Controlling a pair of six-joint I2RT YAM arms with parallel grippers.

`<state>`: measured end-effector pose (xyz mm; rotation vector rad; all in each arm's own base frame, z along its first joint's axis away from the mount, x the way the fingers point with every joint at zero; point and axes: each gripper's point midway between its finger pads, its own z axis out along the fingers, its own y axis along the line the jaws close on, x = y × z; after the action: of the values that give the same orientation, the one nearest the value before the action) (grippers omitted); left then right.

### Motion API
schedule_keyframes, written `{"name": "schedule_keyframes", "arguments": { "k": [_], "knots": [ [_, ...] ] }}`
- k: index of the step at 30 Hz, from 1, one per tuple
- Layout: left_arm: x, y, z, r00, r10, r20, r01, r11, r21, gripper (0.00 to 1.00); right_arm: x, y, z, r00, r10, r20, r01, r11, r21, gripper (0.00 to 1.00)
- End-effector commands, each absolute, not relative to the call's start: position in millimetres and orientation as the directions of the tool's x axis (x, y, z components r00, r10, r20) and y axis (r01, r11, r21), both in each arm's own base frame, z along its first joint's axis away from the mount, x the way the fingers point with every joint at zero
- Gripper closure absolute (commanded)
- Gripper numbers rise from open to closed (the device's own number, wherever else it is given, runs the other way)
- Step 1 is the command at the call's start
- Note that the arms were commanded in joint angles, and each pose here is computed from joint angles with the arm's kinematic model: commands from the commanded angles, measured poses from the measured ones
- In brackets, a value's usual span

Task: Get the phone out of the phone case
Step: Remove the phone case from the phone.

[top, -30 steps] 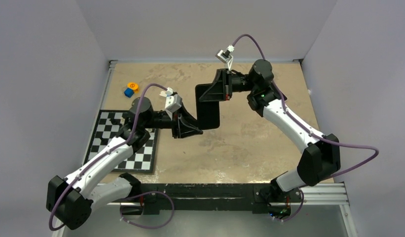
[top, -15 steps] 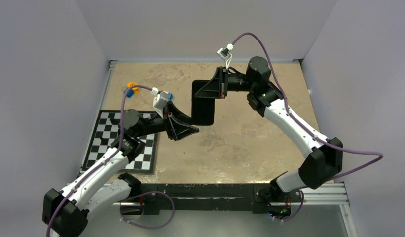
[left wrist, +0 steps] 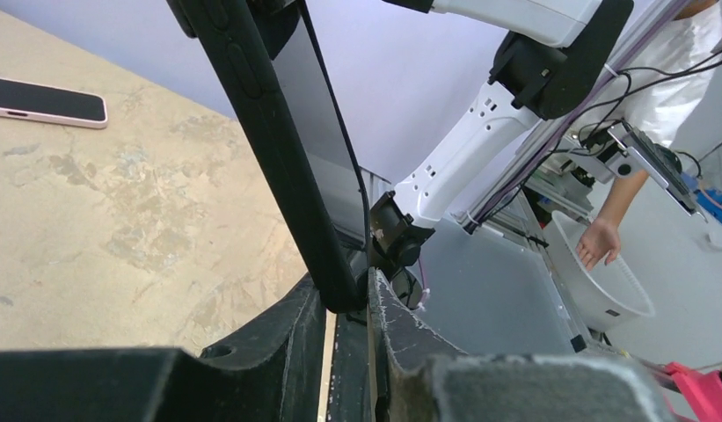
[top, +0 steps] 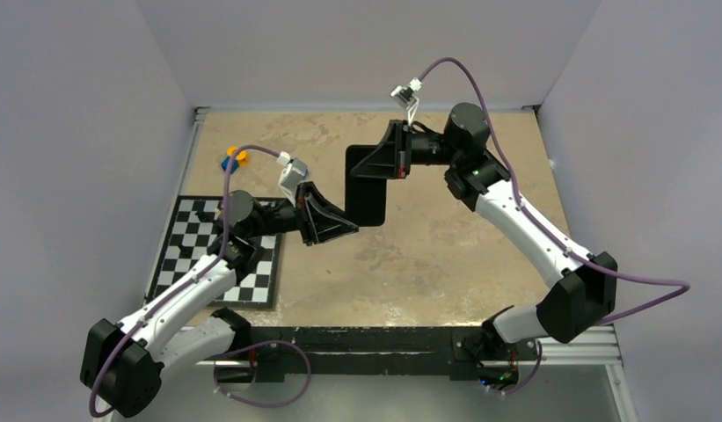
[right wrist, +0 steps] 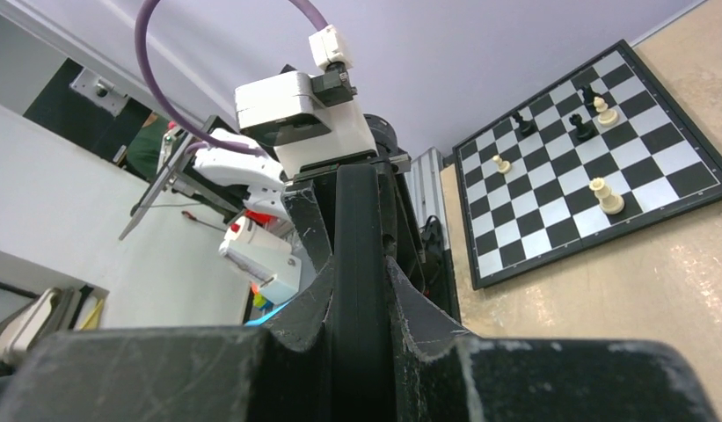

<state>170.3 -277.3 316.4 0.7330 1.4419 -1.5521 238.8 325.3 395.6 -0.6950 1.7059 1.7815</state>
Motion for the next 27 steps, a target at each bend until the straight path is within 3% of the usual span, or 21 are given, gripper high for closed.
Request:
{"name": "schedule_keyframes", "arguments": {
  "k": [1,5,9,21,27],
  "knots": [
    [161,-280,343,-0.320,-0.210,-0.924,0.947,-0.037,-0.320,1.00,220,318,418,-0.656,0.056,-0.753,-0.754,-0.100,0.650,1.00],
    [150,-285,344,-0.247,-0.149,-0.958,0.962,-0.161,-0.223,1.00,207,315,417,-0.673,0.011,-0.739,-0.733,-0.141,0.666,1.00],
    [160,-292,340,-0.205,-0.127,-0.970,0.966,-0.188,-0.180,1.00,191,310,431,-0.699,0.010,-0.715,-0.697,-0.236,0.677,1.00],
    [228,-311,332,-0.177,-0.139,-0.974,0.984,-0.030,-0.174,1.00,175,305,457,-0.748,0.042,-0.663,-0.643,-0.298,0.706,1.00],
    [237,-311,322,-0.134,-0.122,-0.983,0.991,0.012,-0.136,1.00,168,304,461,-0.782,0.035,-0.622,-0.589,-0.368,0.720,1.00]
  ]
}}
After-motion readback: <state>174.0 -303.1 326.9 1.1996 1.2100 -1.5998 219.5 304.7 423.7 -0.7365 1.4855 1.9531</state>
